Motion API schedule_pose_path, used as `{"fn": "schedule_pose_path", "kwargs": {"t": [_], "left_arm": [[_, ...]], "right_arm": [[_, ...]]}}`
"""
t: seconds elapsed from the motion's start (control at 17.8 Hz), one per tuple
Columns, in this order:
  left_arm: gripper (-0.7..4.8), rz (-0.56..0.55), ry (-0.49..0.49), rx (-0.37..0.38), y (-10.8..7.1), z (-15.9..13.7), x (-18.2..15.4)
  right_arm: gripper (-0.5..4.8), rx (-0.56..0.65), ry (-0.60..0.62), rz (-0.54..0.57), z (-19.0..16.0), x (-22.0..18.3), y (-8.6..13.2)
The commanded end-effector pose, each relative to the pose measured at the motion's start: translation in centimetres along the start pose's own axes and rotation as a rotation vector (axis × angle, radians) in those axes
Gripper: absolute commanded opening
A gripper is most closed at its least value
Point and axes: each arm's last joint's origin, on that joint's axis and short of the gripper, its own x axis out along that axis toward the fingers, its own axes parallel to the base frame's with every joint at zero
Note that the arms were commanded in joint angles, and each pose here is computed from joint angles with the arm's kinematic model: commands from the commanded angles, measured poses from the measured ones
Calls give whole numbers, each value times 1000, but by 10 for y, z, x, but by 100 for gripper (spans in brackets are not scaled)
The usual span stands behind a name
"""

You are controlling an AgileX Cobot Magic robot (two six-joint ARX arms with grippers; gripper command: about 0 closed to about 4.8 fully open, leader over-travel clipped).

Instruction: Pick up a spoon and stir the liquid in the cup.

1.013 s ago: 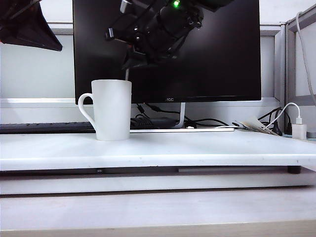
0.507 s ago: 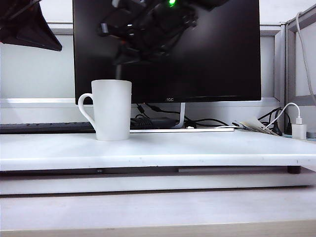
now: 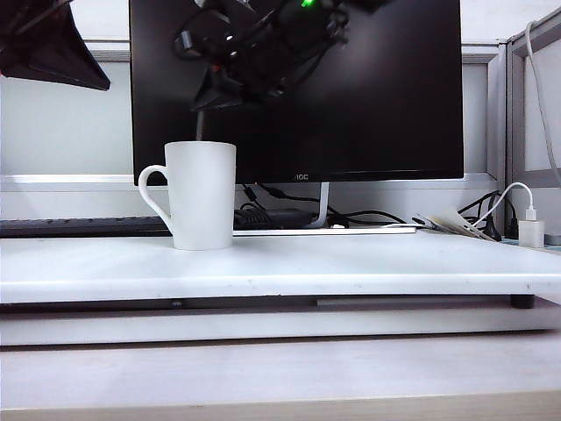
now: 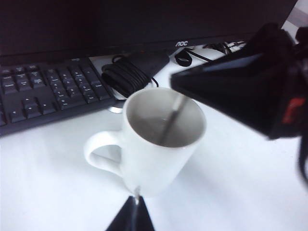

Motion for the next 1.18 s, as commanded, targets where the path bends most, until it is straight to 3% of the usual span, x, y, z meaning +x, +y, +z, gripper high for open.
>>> {"fn": "schedule_pose_path", "kwargs": {"t": [0.06,0.28,0.51,0.68,0.84,0.9,1.01,1.07,1.18], "left_arm": [[-5,-9,-16,8,-1,3,-1],[-5,-10,-16,8,-1,3,-1],[-5,-9,-16,8,0,3,-1],[-5,-9,-16,8,-1,3,-1],[-5,-9,-13,7,0,2,-1],[-5,-9,-11,6,-1,2,-1],[-5,-9,-10,6,0,2,-1],[-5,-9,-11,6,0,2,-1],[-5,-9,-10,6,0,2,-1]], "right_arm": [[-8,-73,13,-168,8,-4,-2],[-8,-71,-157,-98,13,12,10],[-8,-39,-22,-23,4,10,18],[-8,-101,48,-194,1,3,4],[-8,-117,-63,-223,4,10,-3],[-8,-118,-98,-211,5,13,-3],[-8,-103,-127,-66,5,15,3],[-8,-104,-119,15,4,15,6],[-8,-75,-37,35,2,8,5]]}}
